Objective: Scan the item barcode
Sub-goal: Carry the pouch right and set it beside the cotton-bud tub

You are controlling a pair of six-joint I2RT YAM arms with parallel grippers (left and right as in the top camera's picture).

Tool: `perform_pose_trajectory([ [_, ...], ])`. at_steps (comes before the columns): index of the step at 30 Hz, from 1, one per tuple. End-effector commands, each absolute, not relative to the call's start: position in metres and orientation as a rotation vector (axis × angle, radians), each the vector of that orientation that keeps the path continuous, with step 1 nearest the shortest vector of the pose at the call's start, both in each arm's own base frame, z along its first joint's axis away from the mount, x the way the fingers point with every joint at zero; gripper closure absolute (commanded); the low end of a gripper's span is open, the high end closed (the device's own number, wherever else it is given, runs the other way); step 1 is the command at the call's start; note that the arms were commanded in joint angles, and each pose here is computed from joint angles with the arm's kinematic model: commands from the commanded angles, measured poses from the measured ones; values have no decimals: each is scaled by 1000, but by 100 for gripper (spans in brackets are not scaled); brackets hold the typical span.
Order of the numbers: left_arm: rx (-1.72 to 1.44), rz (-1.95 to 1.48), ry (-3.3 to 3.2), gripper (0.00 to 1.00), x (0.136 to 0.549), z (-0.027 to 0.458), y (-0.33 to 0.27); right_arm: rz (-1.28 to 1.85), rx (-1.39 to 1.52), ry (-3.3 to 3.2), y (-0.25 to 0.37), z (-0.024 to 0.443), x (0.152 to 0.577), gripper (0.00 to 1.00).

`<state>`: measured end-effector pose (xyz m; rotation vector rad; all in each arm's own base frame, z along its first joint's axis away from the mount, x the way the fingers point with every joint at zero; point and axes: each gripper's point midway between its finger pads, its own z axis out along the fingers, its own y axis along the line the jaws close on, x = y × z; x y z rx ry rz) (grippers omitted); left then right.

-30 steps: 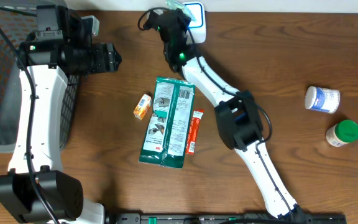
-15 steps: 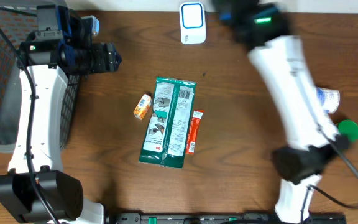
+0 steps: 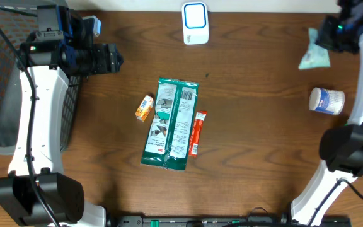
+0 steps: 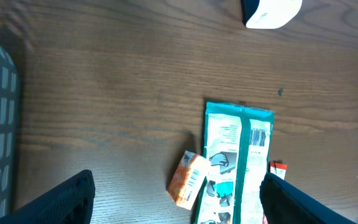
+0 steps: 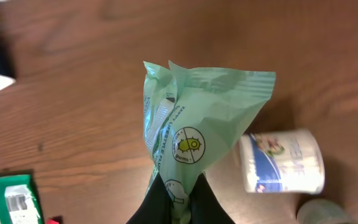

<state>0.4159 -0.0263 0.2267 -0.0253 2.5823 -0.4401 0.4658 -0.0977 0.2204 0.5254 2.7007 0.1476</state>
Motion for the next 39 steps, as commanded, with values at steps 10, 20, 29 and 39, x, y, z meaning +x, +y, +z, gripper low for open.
perform_pose_trajectory([
  [10, -12, -422, 2585, 19, 415, 226, -23, 293, 1195, 2652, -157, 92, 441, 99],
  [20, -12, -422, 2585, 19, 415, 226, -23, 340, 1289, 2536, -174, 78, 450, 71],
  [29, -12, -422, 2585, 19, 415, 226, -23, 343, 1314, 2572, -169, 75, 440, 1],
  [39, -12, -422, 2585, 19, 415, 226, -23, 186, 1334, 2570, -184, 89, 429, 1],
])
